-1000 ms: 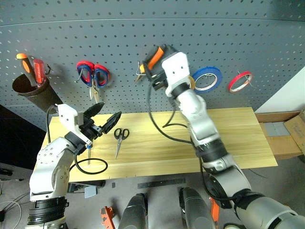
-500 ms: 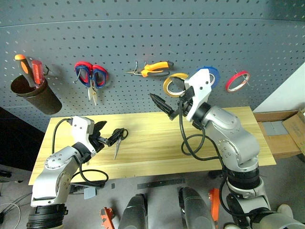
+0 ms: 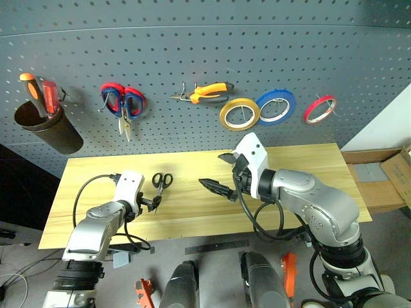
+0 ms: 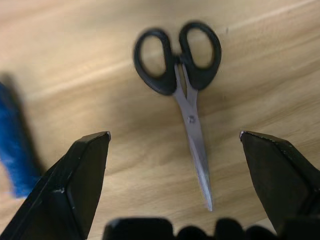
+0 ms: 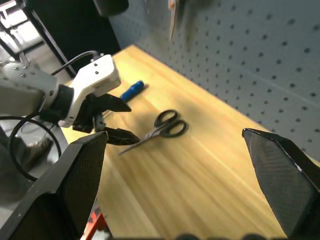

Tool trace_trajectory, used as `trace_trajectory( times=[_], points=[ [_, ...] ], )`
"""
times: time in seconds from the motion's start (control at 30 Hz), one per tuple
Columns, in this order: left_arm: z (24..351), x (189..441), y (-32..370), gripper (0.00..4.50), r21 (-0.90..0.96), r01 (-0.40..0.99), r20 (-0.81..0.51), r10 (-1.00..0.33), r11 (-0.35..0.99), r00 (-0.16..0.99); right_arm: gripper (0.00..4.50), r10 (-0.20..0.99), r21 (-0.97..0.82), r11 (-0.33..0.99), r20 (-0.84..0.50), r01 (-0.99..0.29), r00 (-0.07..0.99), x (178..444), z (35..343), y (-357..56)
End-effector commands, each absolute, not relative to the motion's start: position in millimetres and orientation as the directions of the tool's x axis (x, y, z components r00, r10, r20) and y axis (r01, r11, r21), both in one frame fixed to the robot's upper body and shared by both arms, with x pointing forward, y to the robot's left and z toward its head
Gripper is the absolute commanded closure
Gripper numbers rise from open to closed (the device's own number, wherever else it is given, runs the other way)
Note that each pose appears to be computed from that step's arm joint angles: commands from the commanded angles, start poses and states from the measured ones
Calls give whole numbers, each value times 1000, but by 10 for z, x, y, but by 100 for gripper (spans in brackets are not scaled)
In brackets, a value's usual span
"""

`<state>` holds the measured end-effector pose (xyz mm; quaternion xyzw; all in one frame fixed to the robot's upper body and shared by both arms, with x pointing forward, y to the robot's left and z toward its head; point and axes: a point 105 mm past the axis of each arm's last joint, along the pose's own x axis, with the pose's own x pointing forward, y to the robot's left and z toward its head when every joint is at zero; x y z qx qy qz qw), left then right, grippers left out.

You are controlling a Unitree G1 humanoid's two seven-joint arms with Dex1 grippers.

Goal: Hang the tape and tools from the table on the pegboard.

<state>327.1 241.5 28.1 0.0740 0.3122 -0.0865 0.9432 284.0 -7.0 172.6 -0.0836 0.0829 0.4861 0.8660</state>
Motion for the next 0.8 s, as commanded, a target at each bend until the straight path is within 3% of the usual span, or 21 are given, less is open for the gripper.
trace_trajectory(
  times=[0.03, 0.27, 0.3, 0.37, 0.7, 0.73, 0.8],
  points=[
    [166, 3320, 2454, 3, 88, 179, -644, -82, 980, 761, 0, 843, -96, 487, -206, -868, 496, 2754, 1798, 38],
    [114, 3478, 2497, 3, 109, 151, -648, -45, 983, 760, 0, 848, -96, 470, -228, -877, 479, 2673, 1757, 71],
    [105, 3484, 2500, 20, 103, 145, -648, -45, 984, 760, 0, 847, -98, 470, -230, -877, 480, 2671, 1758, 72],
    [87, 3488, 2507, 59, 99, 142, -649, -45, 985, 760, 0, 845, -103, 471, -233, -876, 482, 2668, 1758, 72],
    [28, 3438, 2493, 407, 65, 143, -645, -68, 988, 761, 0, 829, -129, 483, -252, -866, 500, 2725, 1756, 3],
    [30, 3434, 2495, 435, 61, 142, -643, -70, 988, 762, 0, 828, -131, 484, -252, -865, 501, 2728, 1758, 1],
    [48, 3423, 2483, 435, 36, 147, -633, -91, 989, 769, 0, 827, -137, 485, -251, -864, 504, 2732, 1762, -2]
  ],
)
